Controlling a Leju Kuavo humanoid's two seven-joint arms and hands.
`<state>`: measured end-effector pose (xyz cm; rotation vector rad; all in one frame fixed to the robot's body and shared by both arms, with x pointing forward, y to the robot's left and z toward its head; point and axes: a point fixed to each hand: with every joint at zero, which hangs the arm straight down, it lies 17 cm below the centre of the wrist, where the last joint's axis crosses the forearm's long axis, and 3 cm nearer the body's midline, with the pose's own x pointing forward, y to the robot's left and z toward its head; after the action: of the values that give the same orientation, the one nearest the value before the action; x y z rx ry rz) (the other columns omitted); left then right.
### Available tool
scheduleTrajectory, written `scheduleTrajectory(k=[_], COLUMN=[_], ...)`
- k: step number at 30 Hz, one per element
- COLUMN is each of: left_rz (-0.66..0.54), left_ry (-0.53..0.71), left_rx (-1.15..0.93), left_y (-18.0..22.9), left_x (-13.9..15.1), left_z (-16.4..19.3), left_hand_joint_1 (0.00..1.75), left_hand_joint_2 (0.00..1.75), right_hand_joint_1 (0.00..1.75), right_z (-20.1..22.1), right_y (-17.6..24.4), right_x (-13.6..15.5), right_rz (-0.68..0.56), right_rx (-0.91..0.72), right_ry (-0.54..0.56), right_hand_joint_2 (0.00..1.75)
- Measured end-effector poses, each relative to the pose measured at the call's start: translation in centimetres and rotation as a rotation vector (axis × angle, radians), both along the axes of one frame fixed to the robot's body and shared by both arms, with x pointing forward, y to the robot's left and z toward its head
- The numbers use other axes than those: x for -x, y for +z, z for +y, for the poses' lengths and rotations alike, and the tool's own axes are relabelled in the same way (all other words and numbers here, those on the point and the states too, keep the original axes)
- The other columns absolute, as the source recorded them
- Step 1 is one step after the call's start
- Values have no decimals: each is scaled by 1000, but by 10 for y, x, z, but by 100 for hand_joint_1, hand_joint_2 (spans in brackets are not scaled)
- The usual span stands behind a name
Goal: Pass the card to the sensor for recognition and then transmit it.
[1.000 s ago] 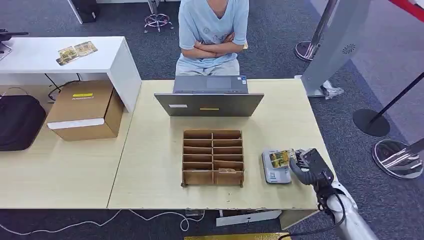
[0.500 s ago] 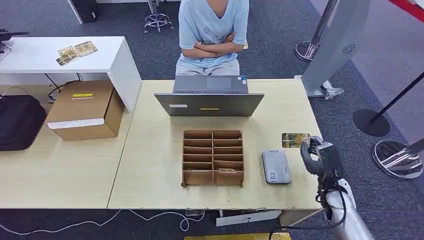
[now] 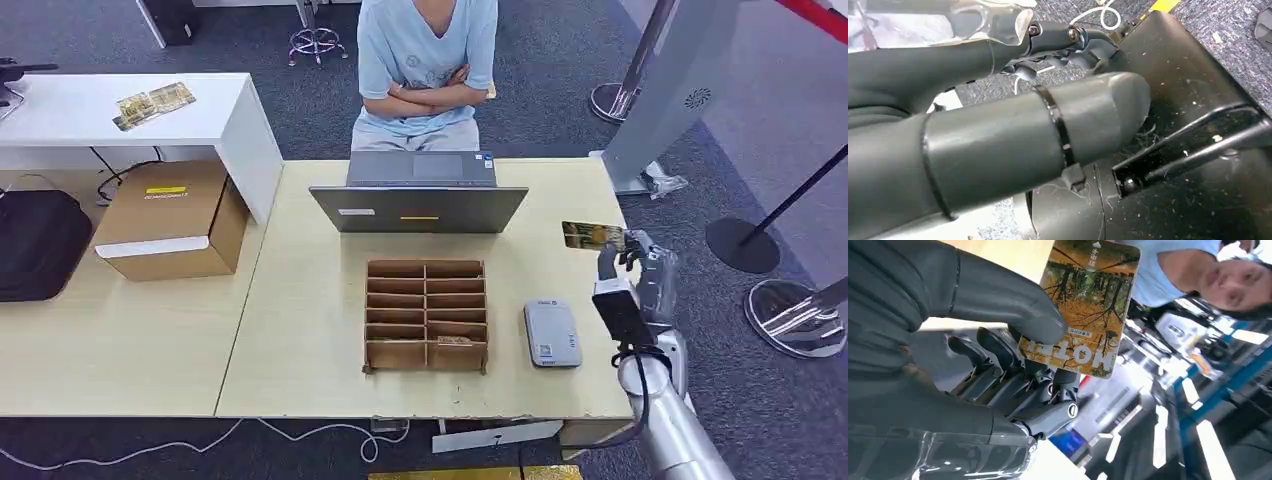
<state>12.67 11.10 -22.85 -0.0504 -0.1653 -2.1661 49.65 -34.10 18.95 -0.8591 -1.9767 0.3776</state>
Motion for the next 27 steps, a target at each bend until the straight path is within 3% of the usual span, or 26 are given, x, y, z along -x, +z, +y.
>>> scheduleTrajectory(k=[4, 9, 14, 21, 27], left_rz=[5, 9, 10, -2, 8], left_ry=[0, 11, 14, 30, 44], left_rx=[11, 15, 16, -9, -13], left_y=[0, 1, 1, 2, 2], left_x=[1, 1, 1, 1, 3], left_z=[-2, -3, -3, -6, -6], left_hand_joint_1=[0, 0, 0, 0, 0], left_hand_joint_2=[0, 0, 0, 0, 0], right_hand_joint_1=[175, 175, 175, 175, 175], right_z=[24, 85, 109, 145, 165], right_y=[48, 92, 139, 189, 233], right_x=[-3, 2, 5, 0, -25], right_rz=[-180, -356, -472, -576, -557], right_rx=[158, 415, 487, 619, 598], right_ry=[-21, 54, 12, -28, -99], right_hand_joint_2=[175, 175, 175, 175, 175])
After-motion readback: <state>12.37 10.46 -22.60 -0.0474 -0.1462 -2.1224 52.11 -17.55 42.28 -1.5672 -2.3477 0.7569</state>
